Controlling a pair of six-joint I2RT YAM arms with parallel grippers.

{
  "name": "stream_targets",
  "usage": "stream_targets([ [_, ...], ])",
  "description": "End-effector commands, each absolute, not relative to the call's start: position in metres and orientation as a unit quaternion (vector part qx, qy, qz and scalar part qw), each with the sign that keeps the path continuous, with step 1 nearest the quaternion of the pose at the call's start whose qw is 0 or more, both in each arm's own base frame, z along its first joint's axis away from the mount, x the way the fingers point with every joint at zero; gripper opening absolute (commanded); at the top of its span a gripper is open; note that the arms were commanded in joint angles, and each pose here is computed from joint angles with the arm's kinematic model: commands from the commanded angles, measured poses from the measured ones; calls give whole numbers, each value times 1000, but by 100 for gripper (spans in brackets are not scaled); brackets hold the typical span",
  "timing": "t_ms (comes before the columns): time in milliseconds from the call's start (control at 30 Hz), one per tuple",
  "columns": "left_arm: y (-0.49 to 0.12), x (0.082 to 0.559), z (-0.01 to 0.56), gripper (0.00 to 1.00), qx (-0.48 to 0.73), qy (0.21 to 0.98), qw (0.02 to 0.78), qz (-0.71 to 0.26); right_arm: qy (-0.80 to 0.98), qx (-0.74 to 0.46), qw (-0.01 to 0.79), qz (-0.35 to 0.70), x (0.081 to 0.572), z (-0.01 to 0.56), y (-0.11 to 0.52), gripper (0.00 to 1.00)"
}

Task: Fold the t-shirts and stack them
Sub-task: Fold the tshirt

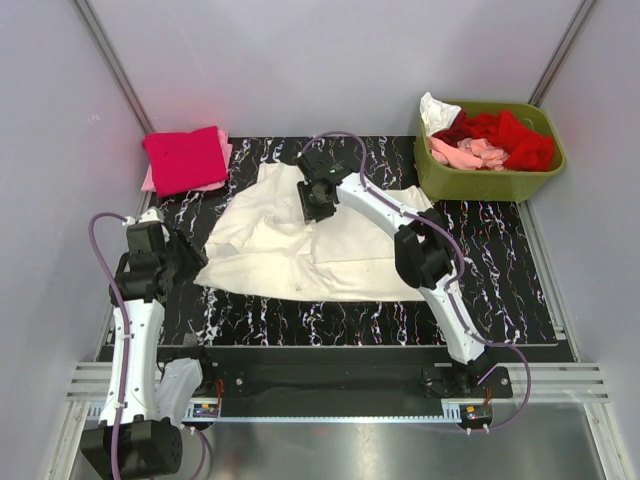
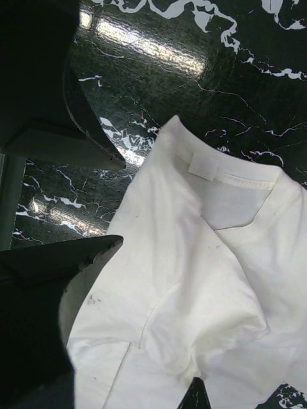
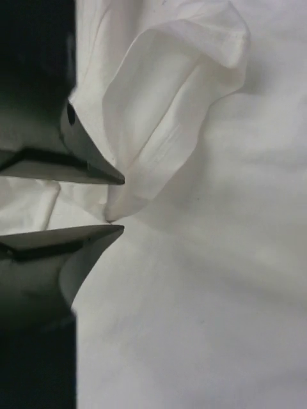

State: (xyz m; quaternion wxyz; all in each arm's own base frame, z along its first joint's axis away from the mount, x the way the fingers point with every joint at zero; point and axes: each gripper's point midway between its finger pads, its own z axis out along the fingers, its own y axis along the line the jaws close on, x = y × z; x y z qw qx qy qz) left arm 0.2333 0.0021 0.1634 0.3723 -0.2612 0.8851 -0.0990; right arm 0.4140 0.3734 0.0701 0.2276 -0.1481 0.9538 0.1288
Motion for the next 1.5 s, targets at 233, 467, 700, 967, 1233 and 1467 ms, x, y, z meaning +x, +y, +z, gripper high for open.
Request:
stream_targets([
  [233,1,240,170,50,-251,879,391,-107,966,-85,187,154,429,57,355,68],
  [467,7,244,159,57,-270,885,368,-91,948,-77,264,161,429,139,333,69],
  [700,2,266,110,66,-308,899,290,-111,952,-38,248,173,385,133,289,72],
  [967,-2,284,62,64,-343,889,274,-132,963,-2,202,177,334,93,238,72],
  [1233,18,292,76,76,-350,874,325,-92,963,12,193,190,332,86,225,72],
  [1467,41,286,118,81,-380,823,418,-56,963,10,183,199,329,80,226,72],
])
